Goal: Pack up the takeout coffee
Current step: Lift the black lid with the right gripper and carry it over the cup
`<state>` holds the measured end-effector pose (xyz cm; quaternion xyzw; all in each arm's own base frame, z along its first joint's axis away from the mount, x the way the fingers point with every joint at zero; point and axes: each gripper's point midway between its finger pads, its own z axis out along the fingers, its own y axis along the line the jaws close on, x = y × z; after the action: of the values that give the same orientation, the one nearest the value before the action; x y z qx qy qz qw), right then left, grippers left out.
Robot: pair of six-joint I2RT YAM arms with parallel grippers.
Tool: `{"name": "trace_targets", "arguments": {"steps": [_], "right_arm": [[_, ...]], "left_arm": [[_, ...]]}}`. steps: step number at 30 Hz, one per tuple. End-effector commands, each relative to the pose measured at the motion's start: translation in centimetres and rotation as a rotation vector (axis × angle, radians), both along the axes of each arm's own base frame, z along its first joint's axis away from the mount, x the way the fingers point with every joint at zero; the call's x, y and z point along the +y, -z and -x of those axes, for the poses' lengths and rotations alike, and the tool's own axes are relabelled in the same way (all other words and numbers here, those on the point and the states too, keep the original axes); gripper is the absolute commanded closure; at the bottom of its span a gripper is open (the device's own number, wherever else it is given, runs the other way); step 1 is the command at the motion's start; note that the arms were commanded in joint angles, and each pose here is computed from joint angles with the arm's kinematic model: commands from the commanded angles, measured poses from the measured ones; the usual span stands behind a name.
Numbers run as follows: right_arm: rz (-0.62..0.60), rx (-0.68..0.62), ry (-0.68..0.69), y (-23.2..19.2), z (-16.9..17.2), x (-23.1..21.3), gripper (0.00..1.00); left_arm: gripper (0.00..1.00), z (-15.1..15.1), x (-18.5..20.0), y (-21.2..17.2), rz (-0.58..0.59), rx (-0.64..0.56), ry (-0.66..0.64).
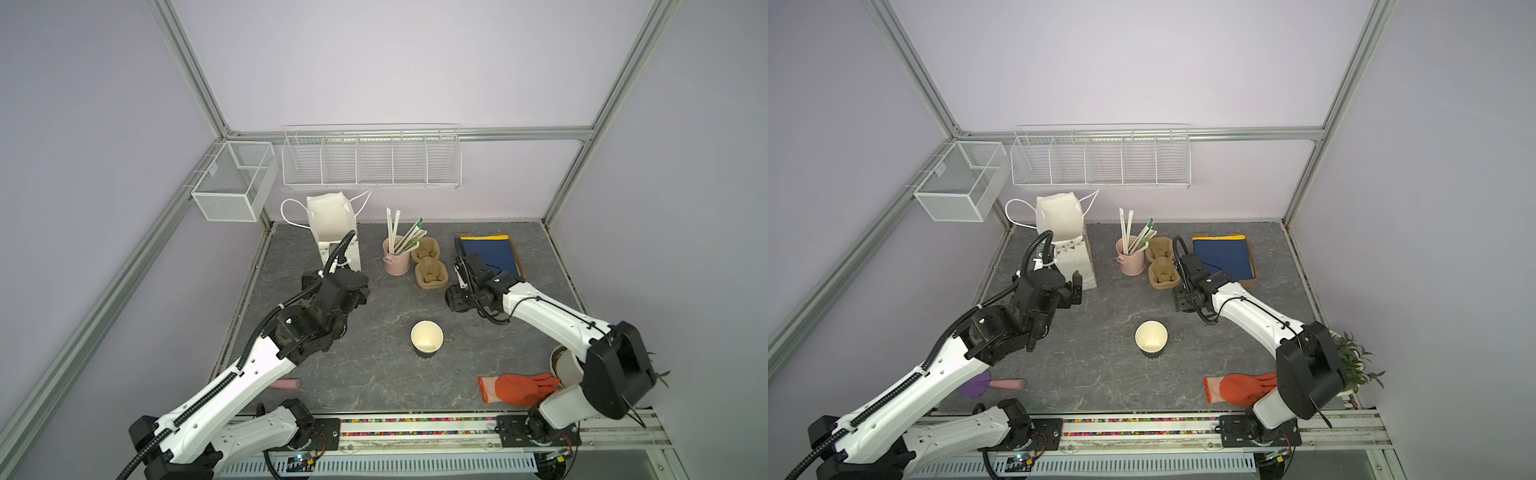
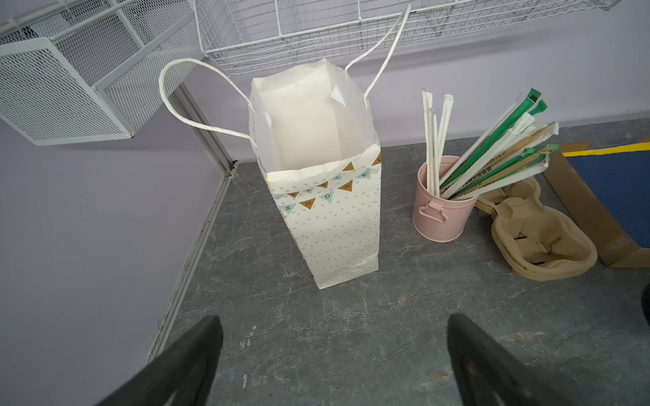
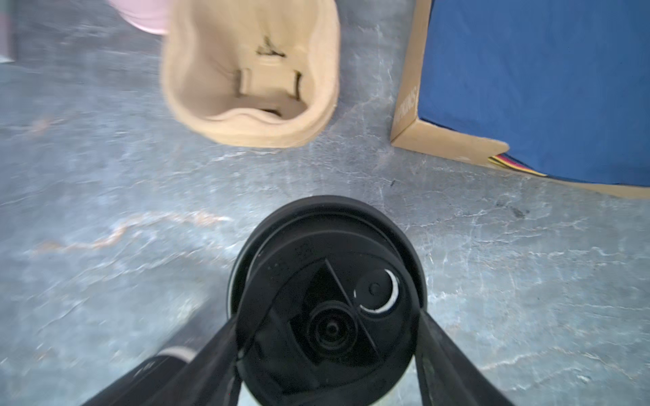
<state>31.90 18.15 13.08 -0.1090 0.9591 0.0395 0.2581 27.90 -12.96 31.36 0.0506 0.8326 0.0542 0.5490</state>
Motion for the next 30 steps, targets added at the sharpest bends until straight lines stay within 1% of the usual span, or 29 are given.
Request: {"name": "trace_targets", "arguments": {"steps": [1,8,14,19,30], "right_arm": [[0.033,0.002,-0.036,-1.4,2.4,-0.1,0.29],[-0.019,-0.021,-0.167,-4.6,6.2,2.8,0.28],[-0.021,-0.021,-0.272,-5.6,9.3,5.5,0.28],[-0.011,-0.023,-0.322,-5.5,10.4,7.2,0.28],[0.055,0.012,-0.375,-3.5,11.5,9.1,0.28]], "left_arm": [[0.0,-0.1,0.3,0.3,-0.018,0.003,-0.011],[0.0,-0.1,0.1,0.5,-0.015,0.009,-0.002],[0.0,-0.1,0.0,0.5,-0.013,0.014,0.002],[0.0,-0.1,-0.1,0.6,-0.012,0.018,0.006],[0.0,-0.1,-0.3,0.8,-0.009,0.025,0.015]]}}
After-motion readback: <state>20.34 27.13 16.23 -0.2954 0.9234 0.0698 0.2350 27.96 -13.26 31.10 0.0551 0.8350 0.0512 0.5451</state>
